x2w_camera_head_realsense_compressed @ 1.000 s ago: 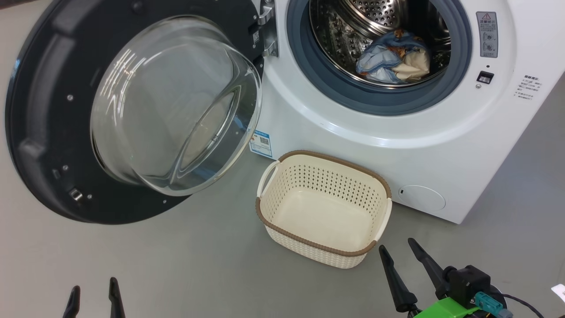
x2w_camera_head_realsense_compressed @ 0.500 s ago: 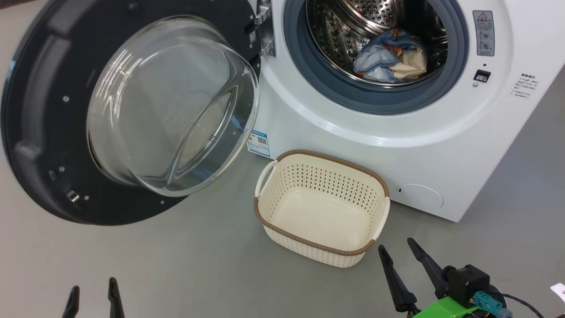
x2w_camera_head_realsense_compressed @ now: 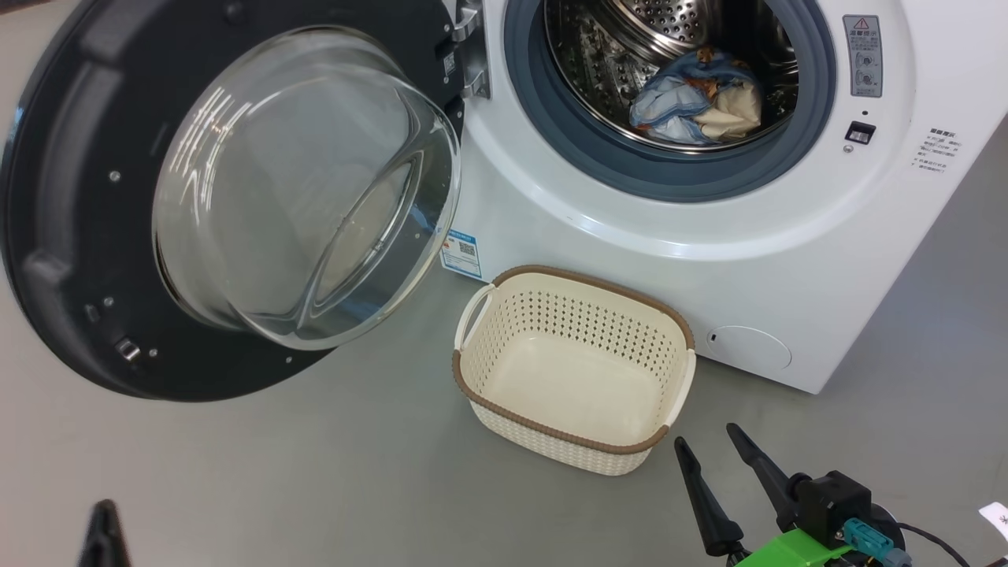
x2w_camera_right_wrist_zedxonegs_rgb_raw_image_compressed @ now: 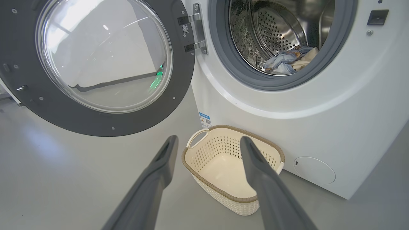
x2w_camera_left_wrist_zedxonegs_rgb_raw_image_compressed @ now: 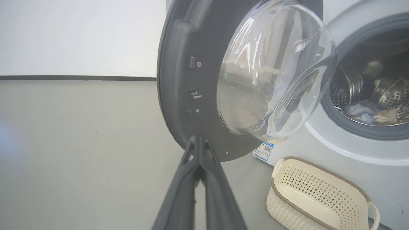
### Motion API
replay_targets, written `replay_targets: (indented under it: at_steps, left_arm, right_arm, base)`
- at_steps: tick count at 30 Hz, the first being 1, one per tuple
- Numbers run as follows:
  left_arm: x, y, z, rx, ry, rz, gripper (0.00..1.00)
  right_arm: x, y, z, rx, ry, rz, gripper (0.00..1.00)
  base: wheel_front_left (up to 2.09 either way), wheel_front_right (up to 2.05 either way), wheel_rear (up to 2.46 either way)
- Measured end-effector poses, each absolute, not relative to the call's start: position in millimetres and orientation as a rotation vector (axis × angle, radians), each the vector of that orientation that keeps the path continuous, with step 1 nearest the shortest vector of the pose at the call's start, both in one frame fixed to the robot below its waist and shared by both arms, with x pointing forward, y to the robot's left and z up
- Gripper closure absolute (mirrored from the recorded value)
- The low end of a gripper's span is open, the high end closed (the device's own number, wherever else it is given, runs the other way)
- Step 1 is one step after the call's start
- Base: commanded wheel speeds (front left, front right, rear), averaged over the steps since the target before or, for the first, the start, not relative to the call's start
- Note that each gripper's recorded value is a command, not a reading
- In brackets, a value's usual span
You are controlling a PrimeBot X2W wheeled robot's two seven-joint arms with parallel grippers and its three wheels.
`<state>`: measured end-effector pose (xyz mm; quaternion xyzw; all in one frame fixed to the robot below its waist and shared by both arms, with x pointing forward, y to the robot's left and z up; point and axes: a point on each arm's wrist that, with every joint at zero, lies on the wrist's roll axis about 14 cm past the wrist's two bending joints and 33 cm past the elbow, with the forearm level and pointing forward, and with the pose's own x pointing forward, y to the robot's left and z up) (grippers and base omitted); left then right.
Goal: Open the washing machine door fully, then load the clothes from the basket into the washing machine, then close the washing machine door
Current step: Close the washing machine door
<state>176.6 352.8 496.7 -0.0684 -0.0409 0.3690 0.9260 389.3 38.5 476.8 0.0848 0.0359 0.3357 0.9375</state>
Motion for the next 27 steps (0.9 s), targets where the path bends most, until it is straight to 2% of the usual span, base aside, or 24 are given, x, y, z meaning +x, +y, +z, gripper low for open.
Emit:
replay_targets:
  at_steps: [9,17,19,23,27]
  left_arm:
    - [156.5,418.8,538.9,-0.151,-0.256,0.861,1.0]
    - [143.0,483.9,581.7,-0.279,-0.463,0.944,1.0]
    - [139.8,521.0,587.4,-0.424,-0.519,0.991,1.0]
    - [160.3,556.8,573.6,-0.754,-0.519,0.988,1.0]
    - [180.5,561.8,575.7,-0.875,-0.512,0.934,1.0]
  right_arm:
    - [390.3,38.7,475.7,0.174,0.08,0.686,0.0]
    - [392.0,36.9,474.6,0.173,0.086,0.681,0.0]
    - [393.4,34.5,471.2,0.163,0.097,0.68,0.0]
    - [397.2,27.5,466.1,0.149,0.121,0.674,0.0]
    - [401.2,20.9,463.2,0.136,0.13,0.667,0.0]
  base:
    - [0.0,0.0,0.0]
    - [0.0,0.0,0.0]
    - [0.0,0.0,0.0]
    - [0.0,0.0,0.0]
    - [0.0,0.0,0.0]
